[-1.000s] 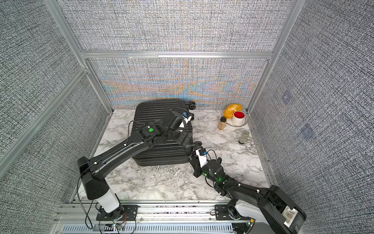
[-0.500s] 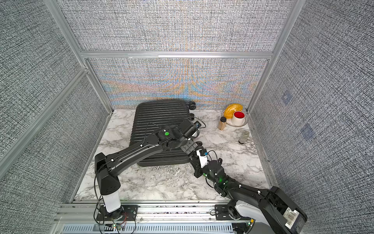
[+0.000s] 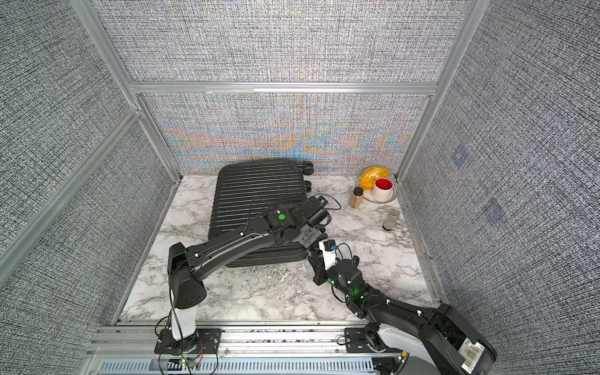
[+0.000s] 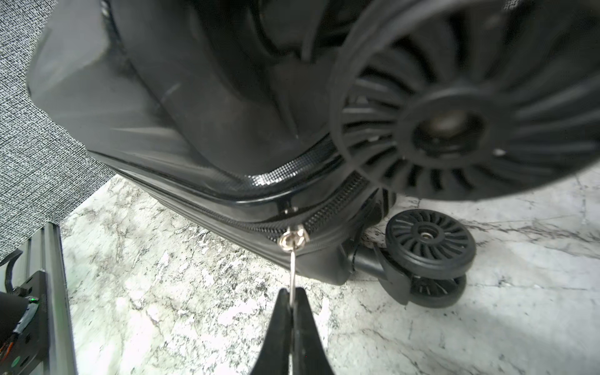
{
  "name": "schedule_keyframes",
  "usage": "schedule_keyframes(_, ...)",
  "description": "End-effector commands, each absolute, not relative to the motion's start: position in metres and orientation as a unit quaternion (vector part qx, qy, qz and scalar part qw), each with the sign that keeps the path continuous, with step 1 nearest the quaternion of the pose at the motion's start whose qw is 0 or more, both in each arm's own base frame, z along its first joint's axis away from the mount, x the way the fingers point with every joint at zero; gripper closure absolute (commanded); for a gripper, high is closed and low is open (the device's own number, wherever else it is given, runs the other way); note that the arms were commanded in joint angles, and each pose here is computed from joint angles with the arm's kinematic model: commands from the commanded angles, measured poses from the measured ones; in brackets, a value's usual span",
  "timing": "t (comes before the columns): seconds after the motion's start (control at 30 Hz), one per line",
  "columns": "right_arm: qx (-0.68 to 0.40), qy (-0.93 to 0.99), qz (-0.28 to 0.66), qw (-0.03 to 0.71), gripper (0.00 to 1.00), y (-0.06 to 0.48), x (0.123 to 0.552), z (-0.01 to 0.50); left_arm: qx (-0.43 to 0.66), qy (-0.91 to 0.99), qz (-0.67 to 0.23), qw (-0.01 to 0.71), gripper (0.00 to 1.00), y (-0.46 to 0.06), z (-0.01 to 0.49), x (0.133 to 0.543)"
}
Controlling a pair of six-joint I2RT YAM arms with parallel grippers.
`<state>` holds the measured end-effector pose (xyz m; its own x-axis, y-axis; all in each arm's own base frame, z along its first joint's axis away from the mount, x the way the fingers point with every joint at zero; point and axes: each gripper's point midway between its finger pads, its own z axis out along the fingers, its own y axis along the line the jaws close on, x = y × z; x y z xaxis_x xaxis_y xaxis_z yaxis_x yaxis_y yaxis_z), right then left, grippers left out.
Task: Open the suitcase zippers
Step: Unzip the zipper on the suitcase.
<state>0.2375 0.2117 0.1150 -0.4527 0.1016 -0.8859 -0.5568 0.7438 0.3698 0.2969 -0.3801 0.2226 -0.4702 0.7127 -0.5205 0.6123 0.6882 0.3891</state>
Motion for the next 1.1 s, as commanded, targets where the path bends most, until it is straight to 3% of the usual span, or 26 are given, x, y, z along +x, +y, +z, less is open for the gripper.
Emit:
schedule_keyframes(0.0, -0.104, 0.799, 0.313, 0.503, 1.0, 0.198, 0.241, 0.109, 0.379, 0.845, 0.19, 0.325, 0.03, -0.335, 0.218, 0.308)
schedule_keyframes(0.6, 0.014, 0.808, 0.251, 0.532, 1.0, 0.144, 0.249, 0.105, 0.367, 0.855, 0.179, 0.32, 0.03, -0.323, 0.214, 0.299)
schedule_keyframes(0.73, -0.01, 0.806, 0.262, 0.531, 1.0, 0.149, 0.249, 0.105, 0.367, 0.858, 0.164, 0.321, 0.03, -0.325, 0.216, 0.296)
schedule_keyframes(0.9, -0.076, 0.796, 0.313, 0.512, 1.0, 0.178, 0.243, 0.11, 0.369, 0.861, 0.093, 0.336, 0.03, -0.339, 0.233, 0.287)
schedule_keyframes(1.07, -0.094, 0.789, 0.336, 0.505, 1.0, 0.188, 0.24, 0.113, 0.434, 0.818, -0.039, 0.375, 0.03, -0.365, 0.268, 0.262)
